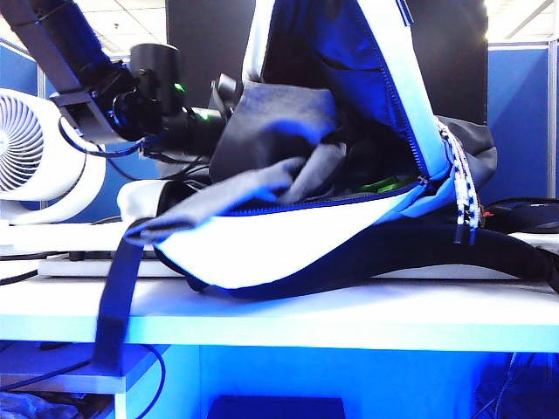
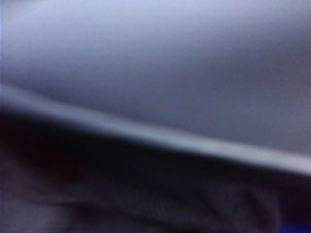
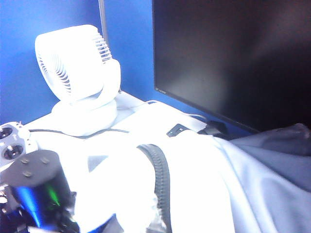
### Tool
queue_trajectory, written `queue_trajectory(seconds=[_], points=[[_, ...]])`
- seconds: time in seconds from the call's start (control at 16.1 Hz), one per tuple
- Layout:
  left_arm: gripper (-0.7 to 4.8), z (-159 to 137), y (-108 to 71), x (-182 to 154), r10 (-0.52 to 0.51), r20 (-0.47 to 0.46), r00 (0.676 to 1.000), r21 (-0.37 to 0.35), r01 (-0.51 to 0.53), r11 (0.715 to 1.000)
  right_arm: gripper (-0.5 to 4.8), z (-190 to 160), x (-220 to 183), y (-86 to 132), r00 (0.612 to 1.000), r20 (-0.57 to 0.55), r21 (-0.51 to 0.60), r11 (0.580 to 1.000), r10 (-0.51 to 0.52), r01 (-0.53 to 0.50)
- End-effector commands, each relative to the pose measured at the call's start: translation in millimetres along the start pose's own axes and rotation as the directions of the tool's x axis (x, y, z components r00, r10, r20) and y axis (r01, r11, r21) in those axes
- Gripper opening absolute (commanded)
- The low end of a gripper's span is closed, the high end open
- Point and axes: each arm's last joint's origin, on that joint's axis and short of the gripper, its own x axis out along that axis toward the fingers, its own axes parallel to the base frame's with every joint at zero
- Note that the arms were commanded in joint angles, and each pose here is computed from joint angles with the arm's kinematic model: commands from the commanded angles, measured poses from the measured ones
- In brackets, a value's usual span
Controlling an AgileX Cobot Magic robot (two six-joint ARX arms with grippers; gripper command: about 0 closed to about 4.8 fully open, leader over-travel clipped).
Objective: Put the gray clothes into the backpack.
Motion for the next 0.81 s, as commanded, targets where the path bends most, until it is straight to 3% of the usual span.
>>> queue_trajectory(seconds=[0.06, 0.19, 0.37, 0.43, 0.68, 0.81], points=[[4.79, 21.1, -15.7, -11.7, -0.293, -0.146, 0.945, -0.131, 0.275, 0.952, -0.06, 9.6, 5.5, 0.8, 0.995, 0.097, -0.003, 1.000, 0.021, -0.021], [4.79, 42.0, -32.2, -31.0, -0.397, -0.195, 0.897, -0.121, 0.379, 0.917, -0.06, 4.7, 13.6, 0.0, 0.996, 0.083, -0.001, 1.000, 0.020, -0.020], [4.79, 90.3, -43.7, -88.9, -0.379, -0.131, 0.916, -0.114, 0.366, 0.924, -0.06, 3.9, 16.2, -0.1, 0.996, 0.087, 0.002, 1.000, 0.023, -0.023], [4.79, 105.2, -52.8, -110.9, -0.375, -0.106, 0.921, -0.081, 0.368, 0.926, -0.06, 3.5, 16.3, 0.1, 0.996, 0.083, 0.023, 0.999, 0.028, -0.030], [4.79, 150.8, -91.5, -185.1, -0.303, 0.021, 0.953, 0.082, 0.300, 0.950, -0.06, -14.8, 31.2, 7.9, 0.959, -0.019, 0.102, 0.954, 0.284, -0.281], [4.79, 162.0, -112.1, -211.1, -0.273, 0.036, 0.961, 0.155, 0.265, 0.952, -0.06, -25.9, 43.1, 10.5, 0.917, -0.054, 0.163, 0.909, 0.396, -0.383]])
